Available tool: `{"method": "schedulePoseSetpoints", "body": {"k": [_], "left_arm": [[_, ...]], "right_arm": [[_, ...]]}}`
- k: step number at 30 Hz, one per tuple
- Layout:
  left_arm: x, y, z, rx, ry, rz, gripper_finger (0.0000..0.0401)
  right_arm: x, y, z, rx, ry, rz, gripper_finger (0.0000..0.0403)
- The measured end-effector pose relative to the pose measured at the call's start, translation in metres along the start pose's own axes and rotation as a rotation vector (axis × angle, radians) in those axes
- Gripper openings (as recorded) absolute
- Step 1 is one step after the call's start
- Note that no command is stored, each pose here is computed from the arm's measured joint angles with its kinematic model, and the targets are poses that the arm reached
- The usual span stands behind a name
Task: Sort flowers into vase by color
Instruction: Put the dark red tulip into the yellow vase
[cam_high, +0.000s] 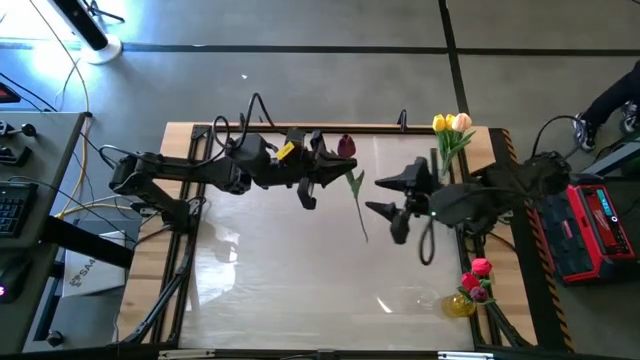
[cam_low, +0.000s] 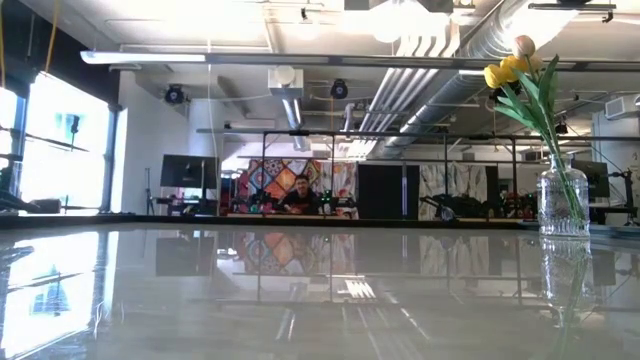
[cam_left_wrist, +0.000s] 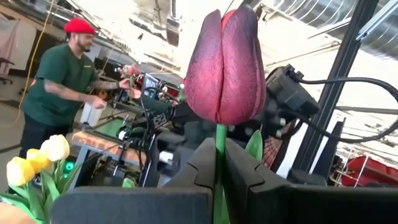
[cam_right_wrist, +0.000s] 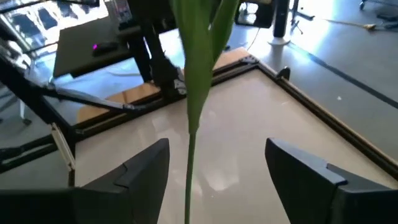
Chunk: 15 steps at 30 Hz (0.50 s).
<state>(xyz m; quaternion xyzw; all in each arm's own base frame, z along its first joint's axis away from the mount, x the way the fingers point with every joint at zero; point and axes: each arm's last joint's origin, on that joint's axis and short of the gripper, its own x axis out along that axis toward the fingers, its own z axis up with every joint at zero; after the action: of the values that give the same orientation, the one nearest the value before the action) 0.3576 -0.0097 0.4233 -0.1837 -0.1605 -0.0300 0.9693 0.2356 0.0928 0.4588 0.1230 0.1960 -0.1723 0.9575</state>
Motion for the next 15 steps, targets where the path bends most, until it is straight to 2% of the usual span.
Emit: {"method": "schedulePoseSetpoints", "body": {"k": [8, 15], "left_arm": [[0.000, -0.002, -0.001, -0.001, 0.006, 0.001, 0.0000], [-0.001, 0.000, -0.009, 0.013, 0.081, 0.031, 0.0000]], "right_arm": [[0.030, 0.001, 0.006, -0.025, 0.016, 0.042, 0.0233], [0.040, -0.006, 0.012, 0.021, 0.006, 0.022, 0.0157]]}}
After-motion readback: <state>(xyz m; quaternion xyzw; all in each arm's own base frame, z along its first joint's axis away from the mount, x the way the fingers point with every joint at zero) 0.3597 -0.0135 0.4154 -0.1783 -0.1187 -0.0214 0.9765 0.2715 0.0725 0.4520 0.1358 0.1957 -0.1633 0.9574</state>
